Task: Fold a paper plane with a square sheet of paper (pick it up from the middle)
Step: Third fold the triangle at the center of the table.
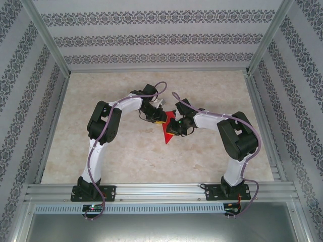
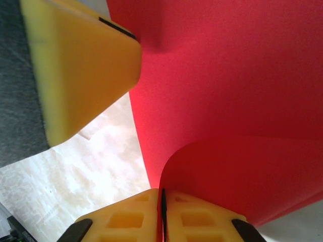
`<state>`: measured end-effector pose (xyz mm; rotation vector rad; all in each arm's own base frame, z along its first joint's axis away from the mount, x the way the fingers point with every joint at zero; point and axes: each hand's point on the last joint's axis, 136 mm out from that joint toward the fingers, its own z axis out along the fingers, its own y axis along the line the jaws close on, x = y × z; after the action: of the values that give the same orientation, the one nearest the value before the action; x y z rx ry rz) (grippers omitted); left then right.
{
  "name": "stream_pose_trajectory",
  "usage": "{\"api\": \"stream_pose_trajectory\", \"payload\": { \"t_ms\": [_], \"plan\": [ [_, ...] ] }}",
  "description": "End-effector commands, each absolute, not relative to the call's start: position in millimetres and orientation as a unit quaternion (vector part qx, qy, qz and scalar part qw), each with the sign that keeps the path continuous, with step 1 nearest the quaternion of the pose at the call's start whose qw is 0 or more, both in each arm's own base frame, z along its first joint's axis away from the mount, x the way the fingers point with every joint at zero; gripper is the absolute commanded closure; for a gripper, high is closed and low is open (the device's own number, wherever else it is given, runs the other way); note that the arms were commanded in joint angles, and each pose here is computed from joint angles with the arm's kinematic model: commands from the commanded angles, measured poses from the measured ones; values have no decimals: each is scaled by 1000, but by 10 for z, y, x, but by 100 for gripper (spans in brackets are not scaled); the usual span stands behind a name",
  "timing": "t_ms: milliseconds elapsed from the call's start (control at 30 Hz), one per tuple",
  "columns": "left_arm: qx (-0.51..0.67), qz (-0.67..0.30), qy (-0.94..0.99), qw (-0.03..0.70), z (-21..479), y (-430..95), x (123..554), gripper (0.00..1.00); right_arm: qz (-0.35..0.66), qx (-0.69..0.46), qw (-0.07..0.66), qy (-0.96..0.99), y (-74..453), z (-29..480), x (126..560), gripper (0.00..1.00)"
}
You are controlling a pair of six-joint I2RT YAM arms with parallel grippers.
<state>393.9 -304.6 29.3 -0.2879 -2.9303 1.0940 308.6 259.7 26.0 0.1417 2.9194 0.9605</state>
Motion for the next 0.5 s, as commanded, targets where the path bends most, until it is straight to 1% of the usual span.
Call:
{"api": "stream_pose_trajectory", "payload": {
  "t_ms": [0, 467],
  "plan": [
    [-97, 346, -933, 9, 282, -3037, 3902, 75, 307, 34, 37, 951, 2656, 247, 3111, 89],
    [-97, 348, -932, 12, 263, -3043, 3896, 74, 286, 37, 31, 957, 2616, 131, 3101, 87]
  ]
}}
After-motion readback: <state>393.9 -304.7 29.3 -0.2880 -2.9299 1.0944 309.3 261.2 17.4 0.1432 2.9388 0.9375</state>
